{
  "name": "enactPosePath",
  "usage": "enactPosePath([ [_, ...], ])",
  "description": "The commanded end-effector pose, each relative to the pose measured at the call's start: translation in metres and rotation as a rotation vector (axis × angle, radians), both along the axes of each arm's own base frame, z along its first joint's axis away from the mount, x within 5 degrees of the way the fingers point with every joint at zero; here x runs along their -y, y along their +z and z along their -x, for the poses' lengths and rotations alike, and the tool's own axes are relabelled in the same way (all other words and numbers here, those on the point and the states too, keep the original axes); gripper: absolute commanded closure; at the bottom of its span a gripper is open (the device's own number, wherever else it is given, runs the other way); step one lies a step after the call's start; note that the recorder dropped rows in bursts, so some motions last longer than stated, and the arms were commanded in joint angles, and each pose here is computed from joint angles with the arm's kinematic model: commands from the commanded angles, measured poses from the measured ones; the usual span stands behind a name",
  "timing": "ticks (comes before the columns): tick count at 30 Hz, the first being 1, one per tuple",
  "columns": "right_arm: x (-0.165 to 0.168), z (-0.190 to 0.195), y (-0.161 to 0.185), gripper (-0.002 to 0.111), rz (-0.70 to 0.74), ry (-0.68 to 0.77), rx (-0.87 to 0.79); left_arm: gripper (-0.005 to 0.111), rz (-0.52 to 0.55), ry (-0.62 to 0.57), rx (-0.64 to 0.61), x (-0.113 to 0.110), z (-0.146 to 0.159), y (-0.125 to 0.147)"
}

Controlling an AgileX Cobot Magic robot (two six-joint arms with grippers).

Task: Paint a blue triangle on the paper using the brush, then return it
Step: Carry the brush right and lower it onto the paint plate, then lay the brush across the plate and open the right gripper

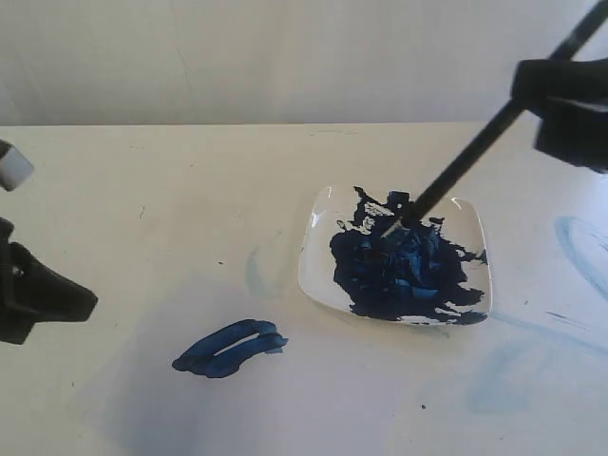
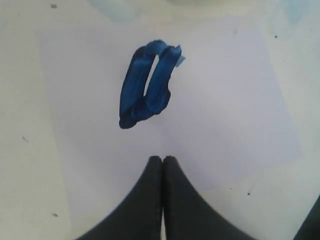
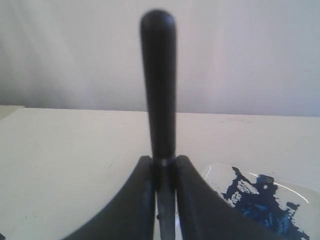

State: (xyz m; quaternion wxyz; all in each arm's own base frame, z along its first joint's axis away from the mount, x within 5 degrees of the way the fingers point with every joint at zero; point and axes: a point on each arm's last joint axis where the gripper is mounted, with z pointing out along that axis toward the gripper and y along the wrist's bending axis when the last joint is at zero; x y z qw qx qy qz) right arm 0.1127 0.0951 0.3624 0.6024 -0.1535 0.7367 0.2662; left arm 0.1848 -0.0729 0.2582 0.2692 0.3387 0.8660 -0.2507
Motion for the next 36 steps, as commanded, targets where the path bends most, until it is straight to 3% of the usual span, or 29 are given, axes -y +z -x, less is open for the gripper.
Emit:
enactPosePath([
  [1,0.031,0.022,-0.003,0.108,-0.049,-0.06,0.004,0.107,0.058,0.026,0.094,-0.002,0.032,0.033],
  [9,0.077,0.061,-0.011,0.108,-0.182,-0.083,0.109,0.107,0.106,0.183,0.379,-0.017,0.106,0.077],
  [17,0.094,0.078,-0.038,0.108,-0.266,-0.074,0.106,0.107,0.0,0.484,0.552,-0.05,0.171,0.078],
  [21,0.093,0.077,-0.045,0.108,-0.262,-0.075,0.099,0.107,-0.063,0.553,0.622,-0.061,0.194,0.072],
  [27,0.093,0.067,-0.048,0.108,-0.305,-0.165,0.042,0.107,-0.079,0.531,0.636,-0.065,0.206,0.068],
  [30,0.101,0.053,-0.052,0.108,-0.428,-0.374,-0.074,0.107,-0.104,0.536,0.629,-0.066,0.201,0.061],
  [33,0.097,0.036,-0.047,0.108,-0.553,-0.507,-0.081,0.107,-0.14,0.526,0.536,-0.064,0.187,0.033],
  [36,0.083,0.022,-0.045,0.108,-0.529,-0.517,-0.081,0.107,-0.143,0.527,0.509,-0.063,0.179,0.018],
])
